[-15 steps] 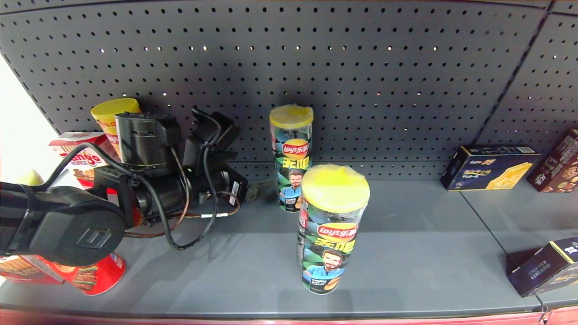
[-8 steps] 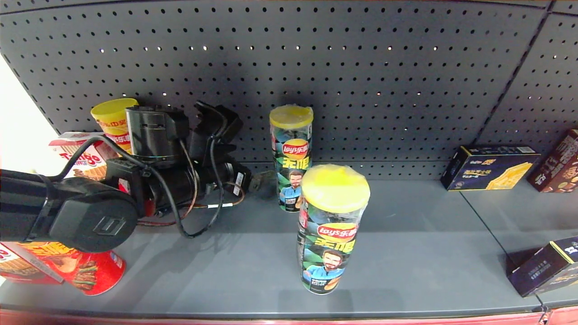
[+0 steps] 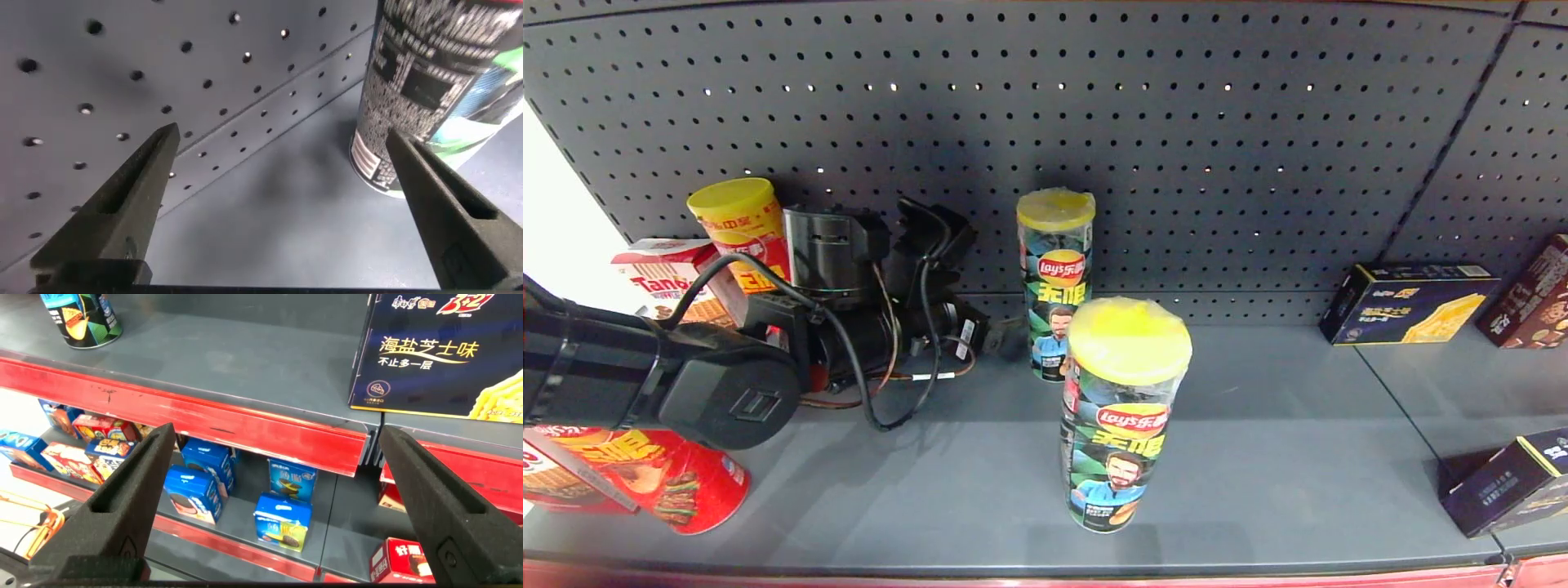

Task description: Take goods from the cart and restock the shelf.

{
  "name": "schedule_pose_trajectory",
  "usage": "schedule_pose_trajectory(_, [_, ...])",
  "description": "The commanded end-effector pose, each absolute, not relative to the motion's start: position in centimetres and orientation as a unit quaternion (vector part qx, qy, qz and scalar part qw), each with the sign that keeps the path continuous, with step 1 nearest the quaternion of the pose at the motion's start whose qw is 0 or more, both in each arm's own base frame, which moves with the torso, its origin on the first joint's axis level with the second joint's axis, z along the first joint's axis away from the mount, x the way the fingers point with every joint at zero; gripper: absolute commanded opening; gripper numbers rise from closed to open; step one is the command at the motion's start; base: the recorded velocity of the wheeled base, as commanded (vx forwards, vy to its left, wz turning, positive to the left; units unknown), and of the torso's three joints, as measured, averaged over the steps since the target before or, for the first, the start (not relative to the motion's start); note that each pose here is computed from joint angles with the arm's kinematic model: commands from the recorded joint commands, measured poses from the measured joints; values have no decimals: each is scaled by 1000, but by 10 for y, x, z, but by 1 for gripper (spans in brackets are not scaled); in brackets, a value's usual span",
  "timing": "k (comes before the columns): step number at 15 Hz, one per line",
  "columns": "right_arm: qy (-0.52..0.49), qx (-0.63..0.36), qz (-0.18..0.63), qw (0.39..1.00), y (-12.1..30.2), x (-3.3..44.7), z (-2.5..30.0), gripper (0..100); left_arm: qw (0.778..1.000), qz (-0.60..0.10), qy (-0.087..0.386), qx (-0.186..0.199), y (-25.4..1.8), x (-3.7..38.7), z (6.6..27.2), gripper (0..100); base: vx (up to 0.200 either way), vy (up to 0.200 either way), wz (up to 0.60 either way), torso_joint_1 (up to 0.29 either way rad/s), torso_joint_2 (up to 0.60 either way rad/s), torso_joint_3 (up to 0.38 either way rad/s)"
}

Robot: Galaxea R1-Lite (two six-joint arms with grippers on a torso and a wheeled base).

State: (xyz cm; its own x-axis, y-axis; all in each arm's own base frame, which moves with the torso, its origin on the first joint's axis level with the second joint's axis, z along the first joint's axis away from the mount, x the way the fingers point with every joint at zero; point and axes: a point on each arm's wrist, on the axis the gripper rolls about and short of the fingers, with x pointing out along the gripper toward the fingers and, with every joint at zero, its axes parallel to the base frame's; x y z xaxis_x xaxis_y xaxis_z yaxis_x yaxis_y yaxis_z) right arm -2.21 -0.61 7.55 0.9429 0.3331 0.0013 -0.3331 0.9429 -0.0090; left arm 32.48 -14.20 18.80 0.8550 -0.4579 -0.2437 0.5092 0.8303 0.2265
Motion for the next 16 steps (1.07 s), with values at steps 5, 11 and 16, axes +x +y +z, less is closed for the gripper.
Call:
schedule_pose_trajectory(5, [-1,-5,169,986,-6,-22,75,100,950,-259,98,144,-147,327,181,100,0,0,0,0,0,0])
schedule_pose_trajectory(11, [-1,-5,169,986,-6,-22,75,100,950,-263,95,142,-152,331,181,100,0,0,0,0,0,0])
schedule_pose_trajectory(16, [-1,-5,169,986,-6,-22,75,100,948,-268,96,141,-156,332,180,100,0,0,0,0,0,0])
